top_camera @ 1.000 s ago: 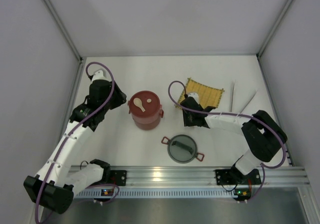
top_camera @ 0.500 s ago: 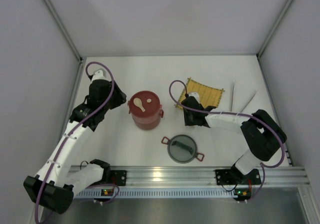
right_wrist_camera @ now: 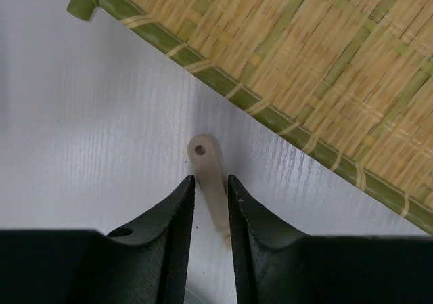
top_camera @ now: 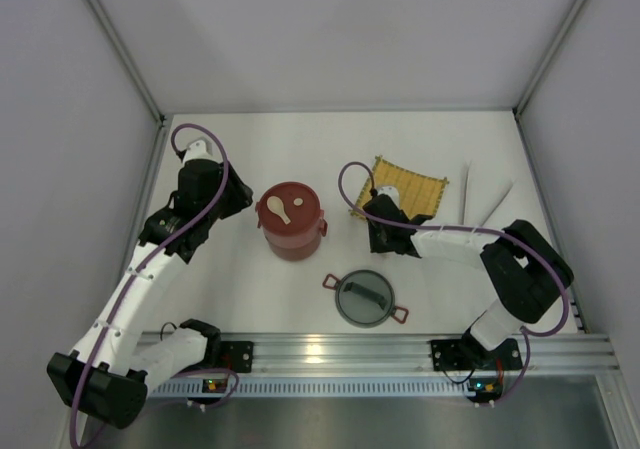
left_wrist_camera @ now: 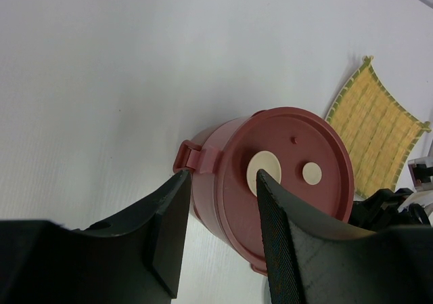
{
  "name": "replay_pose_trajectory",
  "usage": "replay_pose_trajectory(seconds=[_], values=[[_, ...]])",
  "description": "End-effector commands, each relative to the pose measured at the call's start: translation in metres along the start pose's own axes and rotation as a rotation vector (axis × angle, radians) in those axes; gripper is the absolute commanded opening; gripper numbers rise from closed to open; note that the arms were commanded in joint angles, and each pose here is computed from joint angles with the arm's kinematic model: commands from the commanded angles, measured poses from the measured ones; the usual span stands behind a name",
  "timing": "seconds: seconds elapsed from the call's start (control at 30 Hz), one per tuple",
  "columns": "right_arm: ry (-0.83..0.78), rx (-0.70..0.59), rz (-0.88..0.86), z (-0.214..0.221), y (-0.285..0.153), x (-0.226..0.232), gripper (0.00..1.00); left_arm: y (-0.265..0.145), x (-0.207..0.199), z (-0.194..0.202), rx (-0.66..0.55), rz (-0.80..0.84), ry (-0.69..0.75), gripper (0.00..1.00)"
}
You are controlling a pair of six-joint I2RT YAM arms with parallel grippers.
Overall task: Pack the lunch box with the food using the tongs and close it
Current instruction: Pick up the utensils from the center of the board.
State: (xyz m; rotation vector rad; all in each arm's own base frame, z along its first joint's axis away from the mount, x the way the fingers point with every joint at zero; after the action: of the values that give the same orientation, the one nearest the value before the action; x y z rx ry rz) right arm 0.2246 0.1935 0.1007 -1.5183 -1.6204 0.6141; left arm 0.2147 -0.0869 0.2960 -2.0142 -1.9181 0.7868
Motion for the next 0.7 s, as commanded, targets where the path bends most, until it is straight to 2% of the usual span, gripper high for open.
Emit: replay_pose_trajectory(seconds=[0.0, 0.13, 0.33, 0.67], values=[[0.002, 0.017, -0.016, 0.009, 0.003, 0.001, 0.25, -0.009, -0.004, -0.013, -0.049, 0.022, -0.007, 0.49], [-0.008, 0.015, -0.018, 0.010, 0.000, 0.007, 0.22, -0.010, -0.004, -0.013, -0.050, 0.023, -0.006, 0.49], [-0.006, -0.005, -0.018, 0.004, -0.008, 0.010, 0.10, -0.010, -0.003, -0.013, -0.047, 0.019, -0.004, 0.49], [-0.010, -0.053, -0.028, -0.015, -0.028, 0.018, 0.07, -0.010, -0.004, -0.013, -0.049, 0.022, -0.007, 0.49]])
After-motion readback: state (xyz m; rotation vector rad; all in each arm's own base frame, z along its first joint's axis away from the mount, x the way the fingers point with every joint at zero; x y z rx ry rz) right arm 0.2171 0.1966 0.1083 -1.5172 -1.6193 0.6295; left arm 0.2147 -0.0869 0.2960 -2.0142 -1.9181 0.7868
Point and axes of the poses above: each gripper's point midway between its finger pads, its own y axis out along the fingers, its own x axis along the line the jaws close on, z = x × y, the point moved 10 cm from there along -y, back along the fingers, and after that the axes turned 15 degrees about y, right-handed, at the moved point
